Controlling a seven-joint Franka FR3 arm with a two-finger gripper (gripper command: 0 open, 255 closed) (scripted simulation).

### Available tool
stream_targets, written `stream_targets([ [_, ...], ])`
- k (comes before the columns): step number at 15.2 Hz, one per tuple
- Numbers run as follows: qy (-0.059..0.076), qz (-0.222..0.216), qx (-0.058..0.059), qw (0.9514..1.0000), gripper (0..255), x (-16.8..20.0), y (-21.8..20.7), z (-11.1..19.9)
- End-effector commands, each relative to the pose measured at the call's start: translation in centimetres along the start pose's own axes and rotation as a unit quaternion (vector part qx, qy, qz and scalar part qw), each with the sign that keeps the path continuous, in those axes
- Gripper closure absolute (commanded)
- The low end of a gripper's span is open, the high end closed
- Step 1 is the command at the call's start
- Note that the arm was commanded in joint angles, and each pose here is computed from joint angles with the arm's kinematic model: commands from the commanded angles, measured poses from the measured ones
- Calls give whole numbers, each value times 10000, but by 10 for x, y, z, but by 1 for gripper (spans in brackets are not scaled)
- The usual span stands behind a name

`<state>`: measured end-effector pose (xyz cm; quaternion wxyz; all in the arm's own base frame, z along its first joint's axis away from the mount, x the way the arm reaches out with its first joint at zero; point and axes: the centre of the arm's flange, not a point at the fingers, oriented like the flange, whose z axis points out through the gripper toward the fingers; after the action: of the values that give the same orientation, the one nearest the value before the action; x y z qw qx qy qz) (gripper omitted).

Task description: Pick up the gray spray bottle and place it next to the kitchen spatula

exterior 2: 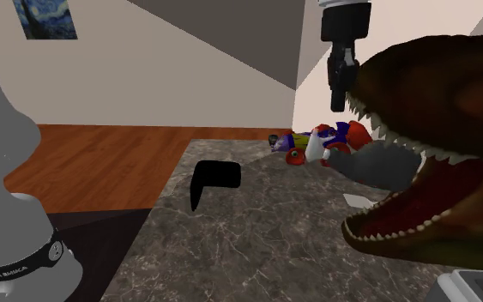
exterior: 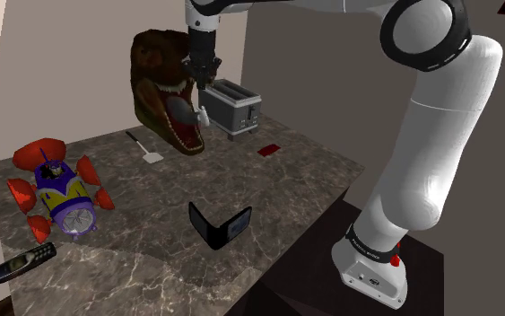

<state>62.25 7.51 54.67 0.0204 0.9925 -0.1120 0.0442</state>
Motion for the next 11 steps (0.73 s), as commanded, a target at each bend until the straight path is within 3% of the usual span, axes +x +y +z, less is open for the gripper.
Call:
stream_targets([
  [1,264,13,103,9996,255,29,-19,22],
  [2,264,13,103,9996,255,37,-27,29],
  [3,-174,-9,-88,9998,255,2,-16,0],
  [4,-174,-9,-88,9998,0,2,-16,0],
  [11,361,111,-110,9992,0,-35,-30,89],
])
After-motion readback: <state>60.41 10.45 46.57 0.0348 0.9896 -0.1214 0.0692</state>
